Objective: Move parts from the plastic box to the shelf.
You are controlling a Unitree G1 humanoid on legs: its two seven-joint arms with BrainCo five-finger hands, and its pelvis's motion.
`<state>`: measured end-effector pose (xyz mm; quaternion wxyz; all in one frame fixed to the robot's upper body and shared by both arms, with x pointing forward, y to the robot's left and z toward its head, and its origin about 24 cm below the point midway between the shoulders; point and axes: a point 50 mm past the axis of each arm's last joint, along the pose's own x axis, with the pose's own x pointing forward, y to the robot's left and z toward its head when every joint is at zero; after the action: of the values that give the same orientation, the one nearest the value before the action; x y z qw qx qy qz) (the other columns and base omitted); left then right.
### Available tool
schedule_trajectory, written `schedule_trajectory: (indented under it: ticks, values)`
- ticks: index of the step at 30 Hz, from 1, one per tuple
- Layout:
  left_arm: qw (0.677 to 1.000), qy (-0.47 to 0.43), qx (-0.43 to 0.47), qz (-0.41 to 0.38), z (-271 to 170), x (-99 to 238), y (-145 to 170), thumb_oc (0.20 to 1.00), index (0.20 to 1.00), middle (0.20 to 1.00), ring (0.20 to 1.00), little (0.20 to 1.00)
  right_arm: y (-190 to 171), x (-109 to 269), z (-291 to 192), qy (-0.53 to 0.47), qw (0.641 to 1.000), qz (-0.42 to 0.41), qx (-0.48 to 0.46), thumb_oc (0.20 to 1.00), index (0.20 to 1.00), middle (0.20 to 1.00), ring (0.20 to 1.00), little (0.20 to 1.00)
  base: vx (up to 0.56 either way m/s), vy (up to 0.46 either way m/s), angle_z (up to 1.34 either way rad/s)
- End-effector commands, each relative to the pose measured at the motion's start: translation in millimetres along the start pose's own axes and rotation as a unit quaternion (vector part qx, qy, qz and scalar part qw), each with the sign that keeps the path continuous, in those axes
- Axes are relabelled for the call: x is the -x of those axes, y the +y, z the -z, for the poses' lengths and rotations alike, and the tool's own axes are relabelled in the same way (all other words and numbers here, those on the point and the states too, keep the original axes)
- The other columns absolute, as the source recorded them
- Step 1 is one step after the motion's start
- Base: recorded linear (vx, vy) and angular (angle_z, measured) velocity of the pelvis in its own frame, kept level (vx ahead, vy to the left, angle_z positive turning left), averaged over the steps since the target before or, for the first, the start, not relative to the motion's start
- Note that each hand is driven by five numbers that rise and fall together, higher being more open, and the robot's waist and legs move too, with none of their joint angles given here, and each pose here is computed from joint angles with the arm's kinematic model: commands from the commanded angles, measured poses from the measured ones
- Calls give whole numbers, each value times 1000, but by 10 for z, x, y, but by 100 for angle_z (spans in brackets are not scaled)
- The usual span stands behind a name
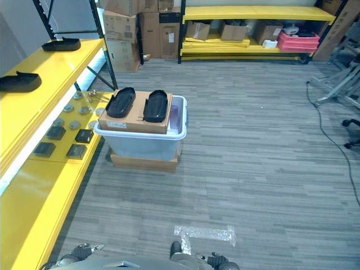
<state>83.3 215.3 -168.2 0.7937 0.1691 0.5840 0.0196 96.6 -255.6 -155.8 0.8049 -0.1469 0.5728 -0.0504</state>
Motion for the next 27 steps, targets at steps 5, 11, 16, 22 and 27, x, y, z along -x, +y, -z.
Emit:
schedule_trajectory:
  ticks: [5,11,16,22,27]
  values:
    - [999,8,-40,13,29,-1,19,1000,1000,1000,1000,1000,-439,10,-224,-42,997,54,-46,1000,1000,1000,1000,1000,298,18,13]
    - [999,24,-42,4,132,7,99,1000,1000,1000,1000,1000,-351,0,-234,-45,995,33,-78,1000,1000,1000,1000,1000,276,118,-18]
    - [998,-4,-55,-13,-28,-17,231,1000,1000,1000,1000,1000,-172,-3,-261,-66,984,22,-164,1000,1000,1000,1000,1000,173,224,-10]
    - [992,-100,-49,-61,-610,-26,455,1000,1000,1000,1000,1000,-99,15,-566,-126,973,12,-193,1000,1000,1000,1000,1000,101,66,17]
    - [989,-130,-15,-73,-754,-9,454,1000,1000,1000,1000,1000,-147,112,-831,-204,970,52,-126,1000,1000,1000,1000,1000,127,-136,5]
